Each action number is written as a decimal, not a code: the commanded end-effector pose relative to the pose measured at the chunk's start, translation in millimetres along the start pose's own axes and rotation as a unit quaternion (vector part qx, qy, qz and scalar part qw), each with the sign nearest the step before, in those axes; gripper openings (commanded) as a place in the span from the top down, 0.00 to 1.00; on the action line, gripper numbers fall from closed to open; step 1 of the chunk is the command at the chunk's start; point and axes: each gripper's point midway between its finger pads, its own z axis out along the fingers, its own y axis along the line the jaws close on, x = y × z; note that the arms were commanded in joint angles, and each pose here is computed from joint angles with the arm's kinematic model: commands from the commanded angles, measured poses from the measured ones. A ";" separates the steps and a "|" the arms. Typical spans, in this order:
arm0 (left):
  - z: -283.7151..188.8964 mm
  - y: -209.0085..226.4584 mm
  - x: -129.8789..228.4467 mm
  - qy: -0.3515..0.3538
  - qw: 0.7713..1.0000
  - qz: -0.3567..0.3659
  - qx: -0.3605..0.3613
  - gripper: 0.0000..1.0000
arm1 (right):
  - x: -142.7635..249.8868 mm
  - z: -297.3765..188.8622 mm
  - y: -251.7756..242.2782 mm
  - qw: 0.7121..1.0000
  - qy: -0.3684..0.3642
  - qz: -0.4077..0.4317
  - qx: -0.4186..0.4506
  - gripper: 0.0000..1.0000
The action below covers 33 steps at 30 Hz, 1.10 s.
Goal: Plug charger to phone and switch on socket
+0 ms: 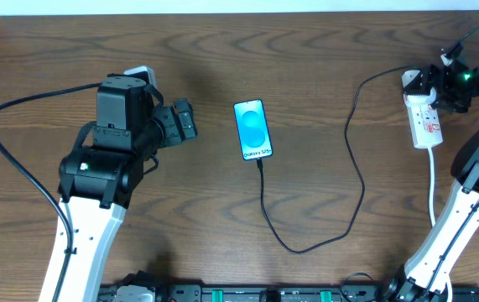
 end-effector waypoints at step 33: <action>-1.7 2.9 -3.6 -0.006 1.000 0.005 -0.007 0.02 | 10.7 41.1 42.5 0.998 0.044 -0.040 -0.016 0.01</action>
